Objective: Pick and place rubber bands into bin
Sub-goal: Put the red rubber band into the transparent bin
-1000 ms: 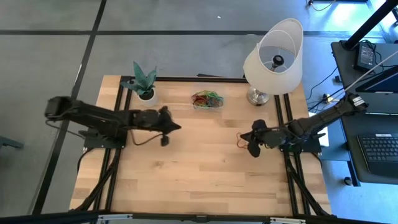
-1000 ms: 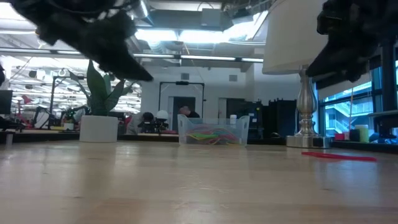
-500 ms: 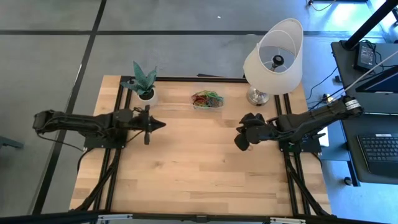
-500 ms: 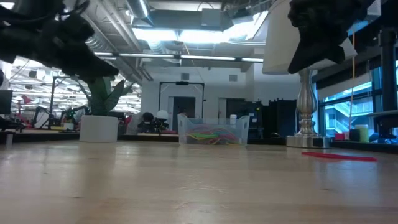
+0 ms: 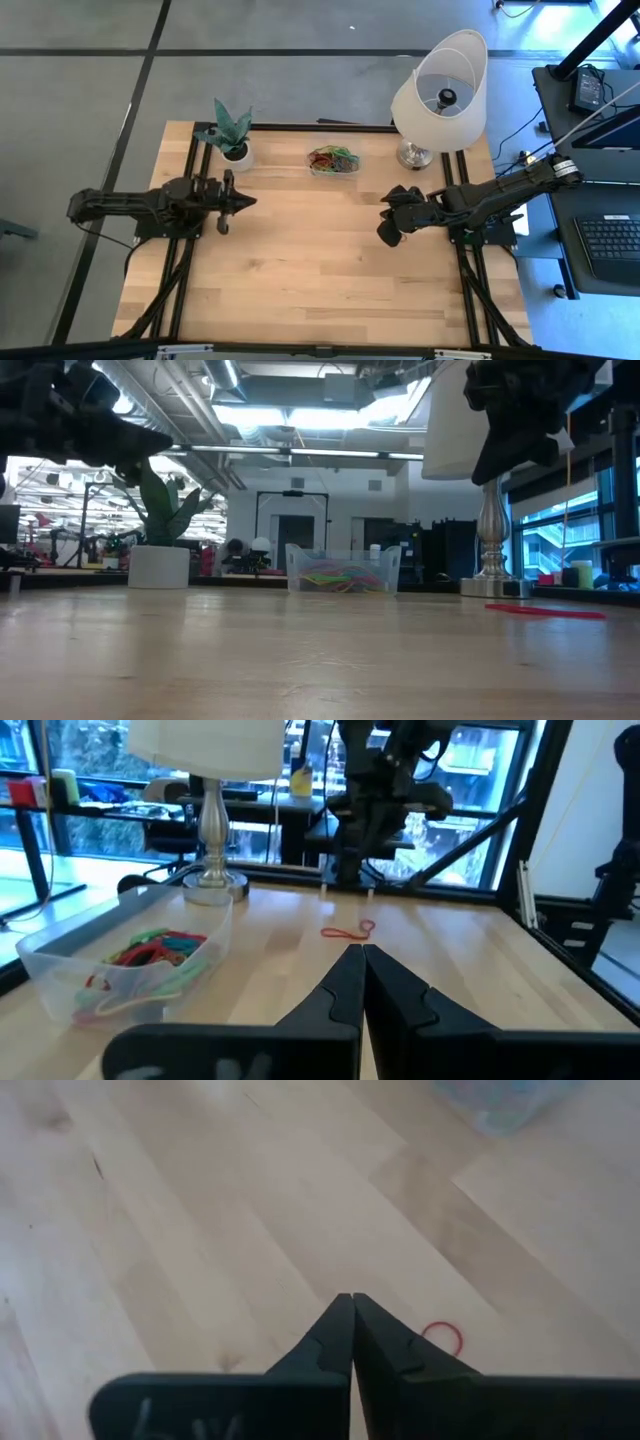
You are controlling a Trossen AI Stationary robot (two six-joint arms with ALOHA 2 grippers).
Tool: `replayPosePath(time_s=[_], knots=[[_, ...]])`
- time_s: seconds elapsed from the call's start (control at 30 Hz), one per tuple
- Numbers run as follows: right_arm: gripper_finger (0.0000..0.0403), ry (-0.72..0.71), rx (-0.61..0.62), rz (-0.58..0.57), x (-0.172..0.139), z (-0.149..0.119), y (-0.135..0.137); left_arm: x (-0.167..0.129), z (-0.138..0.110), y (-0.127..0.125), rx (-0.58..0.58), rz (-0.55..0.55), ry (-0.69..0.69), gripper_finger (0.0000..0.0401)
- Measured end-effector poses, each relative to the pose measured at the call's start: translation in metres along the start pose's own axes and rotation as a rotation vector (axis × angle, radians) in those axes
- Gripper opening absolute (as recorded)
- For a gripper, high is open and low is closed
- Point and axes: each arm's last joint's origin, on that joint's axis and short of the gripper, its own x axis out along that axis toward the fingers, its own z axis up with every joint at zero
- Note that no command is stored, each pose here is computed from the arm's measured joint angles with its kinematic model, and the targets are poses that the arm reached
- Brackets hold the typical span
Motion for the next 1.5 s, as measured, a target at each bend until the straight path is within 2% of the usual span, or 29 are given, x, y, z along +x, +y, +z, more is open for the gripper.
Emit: replayPosePath(time_s=[0.37,0.7,0.93,1.13,1.27,1.5], knots=[[0.0009,0.004,-0.007,-0.006,0.000,0.000,-0.001,-0.009,0.005,-0.001,0.000,-0.012,-0.074,0.0001],[0.0010,0.003,-0.012,-0.004,0.000,0.000,0.000,-0.009,-0.001,0.000,0.000,0.004,-0.004,0.0002],[0.0010,0.000,-0.058,-0.002,0.000,0.000,0.000,-0.008,-0.002,0.000,0.000,0.004,-0.001,0.0002],[0.0013,0.020,-0.047,-0.049,0.009,0.002,-0.004,-0.008,-0.002,0.000,0.000,0.004,-0.001,0.0002],[0.0043,0.097,-0.027,-0.086,0.021,0.001,-0.007,-0.008,-0.002,0.000,0.000,0.004,0.000,0.0002],[0.0128,0.279,0.001,-0.216,0.049,-0.010,-0.013,-0.008,-0.002,0.000,0.000,0.004,0.000,0.0004]])
